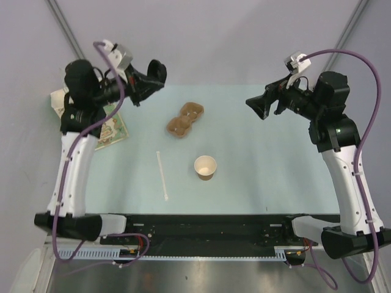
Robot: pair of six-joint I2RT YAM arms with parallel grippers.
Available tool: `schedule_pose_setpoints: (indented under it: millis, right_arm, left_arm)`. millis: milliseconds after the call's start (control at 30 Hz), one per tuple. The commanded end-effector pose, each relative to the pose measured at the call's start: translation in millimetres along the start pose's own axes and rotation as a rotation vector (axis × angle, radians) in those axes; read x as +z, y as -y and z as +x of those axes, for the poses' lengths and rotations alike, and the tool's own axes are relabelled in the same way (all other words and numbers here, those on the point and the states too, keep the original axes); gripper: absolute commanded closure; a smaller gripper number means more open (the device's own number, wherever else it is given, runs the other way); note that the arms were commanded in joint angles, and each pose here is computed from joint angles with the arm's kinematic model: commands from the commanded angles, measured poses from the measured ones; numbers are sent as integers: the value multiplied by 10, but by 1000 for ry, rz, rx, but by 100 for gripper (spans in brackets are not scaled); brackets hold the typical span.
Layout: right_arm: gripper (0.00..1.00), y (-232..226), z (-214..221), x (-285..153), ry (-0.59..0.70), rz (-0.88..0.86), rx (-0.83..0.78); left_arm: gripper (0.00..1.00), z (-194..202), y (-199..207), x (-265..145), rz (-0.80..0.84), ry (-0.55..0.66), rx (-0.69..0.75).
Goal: Pack the takeout coffee
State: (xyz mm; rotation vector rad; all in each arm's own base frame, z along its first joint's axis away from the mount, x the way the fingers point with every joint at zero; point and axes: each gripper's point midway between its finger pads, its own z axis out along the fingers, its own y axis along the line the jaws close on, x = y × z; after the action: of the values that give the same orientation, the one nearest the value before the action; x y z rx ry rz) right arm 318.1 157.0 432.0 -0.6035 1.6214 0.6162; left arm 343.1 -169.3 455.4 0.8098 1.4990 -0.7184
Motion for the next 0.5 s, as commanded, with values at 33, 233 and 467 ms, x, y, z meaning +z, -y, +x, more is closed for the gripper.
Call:
schedule_pose_setpoints:
  millis: [33,233,467]
  right_arm:
    - [0,-483,-615,-323,218,-150,-77]
    - [2,-857,-891,-562,317,-258,-14]
    - [9,-1247,-1014,-632,414,-325,-173]
  left_arm:
    - [100,-259,1196,-384,539,231,-8]
    - [100,-368,1750,-647,697,294,-52]
    - [100,-597,2043,-773,795,359,-191]
